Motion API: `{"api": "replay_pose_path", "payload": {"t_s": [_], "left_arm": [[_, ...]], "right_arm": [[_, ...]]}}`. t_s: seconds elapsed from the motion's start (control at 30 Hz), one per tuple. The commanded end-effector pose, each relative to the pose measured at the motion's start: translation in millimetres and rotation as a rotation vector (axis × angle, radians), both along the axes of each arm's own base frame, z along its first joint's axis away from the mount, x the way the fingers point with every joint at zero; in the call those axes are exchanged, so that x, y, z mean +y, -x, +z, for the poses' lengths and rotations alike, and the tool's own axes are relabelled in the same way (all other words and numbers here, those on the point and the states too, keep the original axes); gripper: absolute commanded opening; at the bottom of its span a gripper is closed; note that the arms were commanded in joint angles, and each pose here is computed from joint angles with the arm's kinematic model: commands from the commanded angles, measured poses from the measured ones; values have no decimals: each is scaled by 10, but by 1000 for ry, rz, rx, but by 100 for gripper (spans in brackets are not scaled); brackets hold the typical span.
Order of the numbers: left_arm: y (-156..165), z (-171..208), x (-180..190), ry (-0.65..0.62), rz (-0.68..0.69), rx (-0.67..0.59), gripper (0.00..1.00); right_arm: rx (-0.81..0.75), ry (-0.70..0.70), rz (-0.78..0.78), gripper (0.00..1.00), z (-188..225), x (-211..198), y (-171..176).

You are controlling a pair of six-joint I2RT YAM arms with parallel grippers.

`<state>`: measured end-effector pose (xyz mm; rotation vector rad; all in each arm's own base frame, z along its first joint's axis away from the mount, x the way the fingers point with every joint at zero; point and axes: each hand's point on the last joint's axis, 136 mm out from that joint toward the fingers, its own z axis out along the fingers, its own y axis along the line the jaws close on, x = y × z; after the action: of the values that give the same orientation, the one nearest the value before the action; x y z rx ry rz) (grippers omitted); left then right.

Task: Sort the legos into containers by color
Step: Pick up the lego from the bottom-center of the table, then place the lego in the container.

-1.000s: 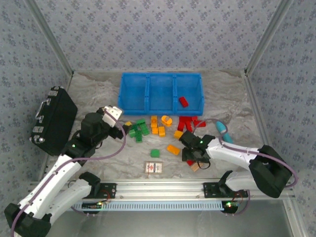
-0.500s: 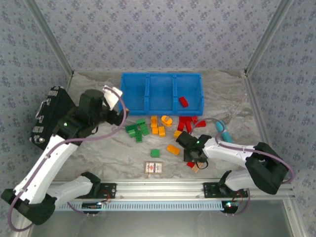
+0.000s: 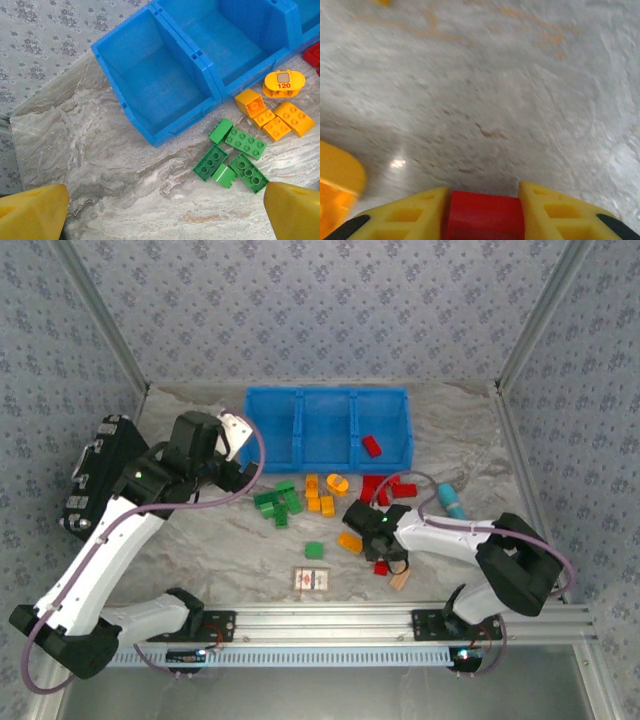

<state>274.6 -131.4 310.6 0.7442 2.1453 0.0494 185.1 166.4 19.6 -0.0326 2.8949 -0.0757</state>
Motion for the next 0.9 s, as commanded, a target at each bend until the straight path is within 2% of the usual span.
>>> {"api": "replay_pose_path", "payload": {"t_s": [0.0,0.13,0.27,0.47,0.67,0.87], "left_arm": [[6,75,28,-18,0,-26,100],[-44,105,31,-29,11,-38,100],[-114,206,37,-32,29,-68,100],[-214,284,-7,-53,19,-90,100],[-339,173,-59,-97,10,-78,100],[-388,10,-61,-124,22,-52,100]], "right_arm": [[-35,0,11,36,35,51,-92],[-42,-8,27,36,95,58,-135],[-84,-32,56,35,362,90,-395],[-213,-76,104,35,961,73,-1036],[-396,-115,92,37,1448,-32,-1878],[-471,-38,94,37,1303,-43,-2459]]}}
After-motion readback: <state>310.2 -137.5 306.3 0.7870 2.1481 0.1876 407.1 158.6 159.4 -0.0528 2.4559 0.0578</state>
